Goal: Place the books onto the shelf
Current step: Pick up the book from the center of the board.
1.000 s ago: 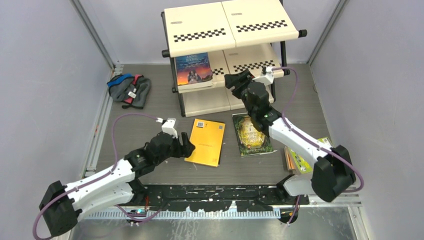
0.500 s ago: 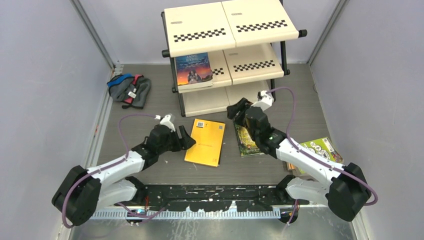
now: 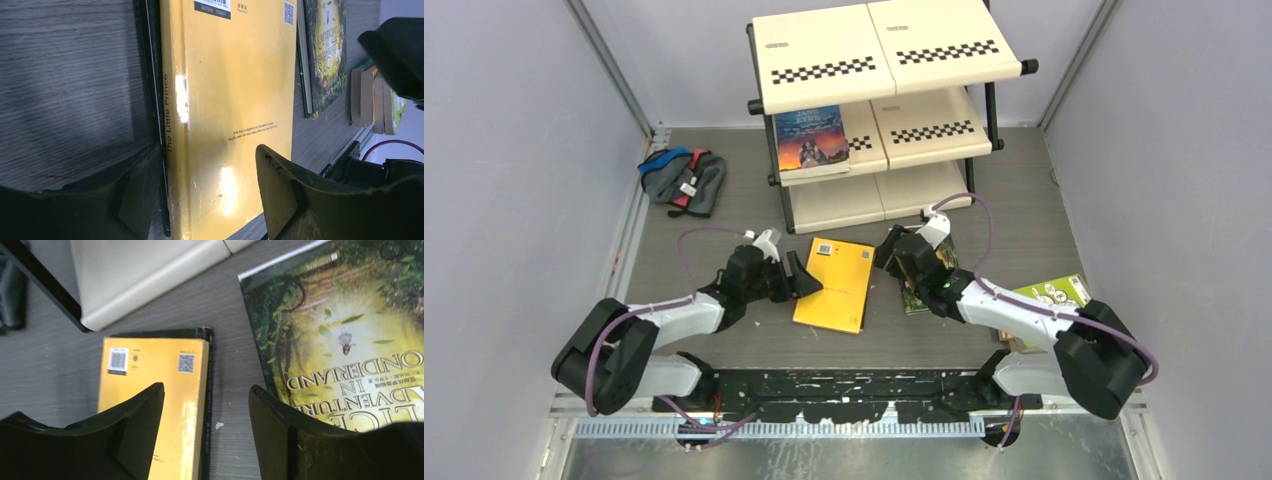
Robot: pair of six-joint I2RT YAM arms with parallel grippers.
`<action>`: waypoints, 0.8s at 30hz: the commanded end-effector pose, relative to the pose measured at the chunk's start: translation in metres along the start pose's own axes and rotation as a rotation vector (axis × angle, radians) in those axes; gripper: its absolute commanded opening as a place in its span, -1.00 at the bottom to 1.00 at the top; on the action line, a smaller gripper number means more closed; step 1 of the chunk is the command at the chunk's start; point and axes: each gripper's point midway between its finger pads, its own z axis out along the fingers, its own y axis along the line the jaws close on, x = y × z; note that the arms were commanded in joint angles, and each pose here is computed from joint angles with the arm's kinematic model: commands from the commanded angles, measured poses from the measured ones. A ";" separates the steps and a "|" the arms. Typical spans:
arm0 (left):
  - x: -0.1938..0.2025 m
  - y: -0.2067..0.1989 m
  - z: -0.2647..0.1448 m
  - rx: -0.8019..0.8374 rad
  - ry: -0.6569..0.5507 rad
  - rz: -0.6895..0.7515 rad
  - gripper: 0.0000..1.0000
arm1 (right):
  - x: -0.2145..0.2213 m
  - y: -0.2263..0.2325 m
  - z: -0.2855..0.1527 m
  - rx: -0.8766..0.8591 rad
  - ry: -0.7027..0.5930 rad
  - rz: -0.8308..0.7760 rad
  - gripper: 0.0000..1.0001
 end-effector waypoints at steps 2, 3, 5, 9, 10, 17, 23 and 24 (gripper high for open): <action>-0.009 -0.018 0.000 0.124 -0.013 -0.001 0.32 | 0.020 -0.006 0.010 0.029 0.017 0.016 0.36; -0.008 -0.018 0.001 0.131 -0.007 -0.005 0.30 | 0.025 -0.009 0.011 0.037 0.027 0.014 0.37; -0.006 -0.018 0.001 0.147 0.006 -0.018 0.26 | 0.035 -0.010 0.014 0.039 0.049 0.013 0.37; -0.004 -0.021 0.001 0.176 0.014 -0.030 0.23 | 0.055 -0.006 0.018 0.022 0.097 0.011 0.37; -0.004 -0.021 0.001 0.181 0.015 -0.033 0.22 | 0.060 -0.003 0.019 0.013 0.106 0.010 0.37; -0.008 -0.035 -0.007 0.227 0.012 -0.040 0.14 | 0.075 0.023 0.021 -0.057 0.138 0.018 0.37; -0.014 -0.050 -0.019 0.272 -0.005 -0.044 0.09 | 0.082 0.033 0.021 -0.087 0.159 0.038 0.37; -0.015 -0.052 -0.021 0.276 -0.007 -0.046 0.09 | 0.083 0.034 0.021 -0.090 0.161 0.040 0.38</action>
